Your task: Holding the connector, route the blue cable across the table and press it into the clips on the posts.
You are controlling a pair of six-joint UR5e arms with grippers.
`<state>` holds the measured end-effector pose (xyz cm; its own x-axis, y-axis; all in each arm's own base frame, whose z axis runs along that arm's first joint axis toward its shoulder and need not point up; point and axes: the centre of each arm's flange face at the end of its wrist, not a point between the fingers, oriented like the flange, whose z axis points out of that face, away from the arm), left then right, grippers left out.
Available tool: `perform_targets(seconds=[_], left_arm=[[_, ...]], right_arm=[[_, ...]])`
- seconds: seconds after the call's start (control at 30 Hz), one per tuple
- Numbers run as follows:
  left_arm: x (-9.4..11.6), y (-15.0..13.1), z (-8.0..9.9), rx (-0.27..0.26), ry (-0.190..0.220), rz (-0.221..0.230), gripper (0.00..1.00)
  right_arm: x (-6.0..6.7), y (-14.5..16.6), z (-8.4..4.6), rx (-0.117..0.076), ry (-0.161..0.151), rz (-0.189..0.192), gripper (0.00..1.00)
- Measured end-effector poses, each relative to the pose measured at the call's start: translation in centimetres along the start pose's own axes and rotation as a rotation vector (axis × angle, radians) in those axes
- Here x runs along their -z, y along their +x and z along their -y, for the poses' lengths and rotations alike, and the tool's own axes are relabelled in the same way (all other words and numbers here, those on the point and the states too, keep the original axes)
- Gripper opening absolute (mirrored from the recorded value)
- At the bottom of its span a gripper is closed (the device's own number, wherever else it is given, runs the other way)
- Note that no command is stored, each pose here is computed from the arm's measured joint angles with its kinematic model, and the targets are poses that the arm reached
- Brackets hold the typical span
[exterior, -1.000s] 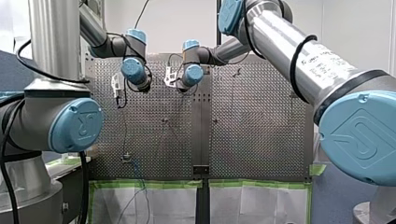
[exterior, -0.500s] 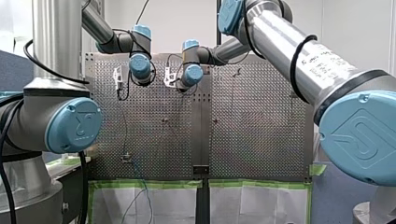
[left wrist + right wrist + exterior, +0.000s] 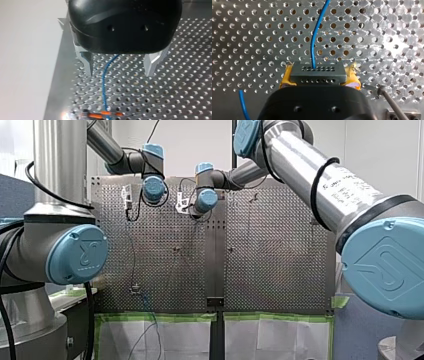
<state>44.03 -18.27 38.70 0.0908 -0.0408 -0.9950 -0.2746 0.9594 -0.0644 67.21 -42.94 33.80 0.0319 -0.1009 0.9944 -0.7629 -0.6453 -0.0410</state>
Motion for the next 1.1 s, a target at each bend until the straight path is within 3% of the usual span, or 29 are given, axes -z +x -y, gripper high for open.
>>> perform_targets(seconds=[0.13,0.37,0.8,1.1], left_arm=[[-0.4,-0.1,0.2,0.001,0.000,0.010,1.00],[-1.3,1.3,0.9,-0.015,0.004,-0.017,1.00],[-3.2,-0.9,1.8,0.005,0.014,0.029,1.00],[-5.2,0.3,2.6,-0.025,0.015,0.006,1.00]], right_arm=[[0.0,0.0,0.0,0.000,0.000,0.001,0.00],[0.1,0.1,0.1,0.012,0.001,0.001,0.00],[0.1,0.3,-0.2,0.020,-0.002,0.000,0.00],[0.0,0.3,-0.3,0.020,-0.003,0.000,0.00]])
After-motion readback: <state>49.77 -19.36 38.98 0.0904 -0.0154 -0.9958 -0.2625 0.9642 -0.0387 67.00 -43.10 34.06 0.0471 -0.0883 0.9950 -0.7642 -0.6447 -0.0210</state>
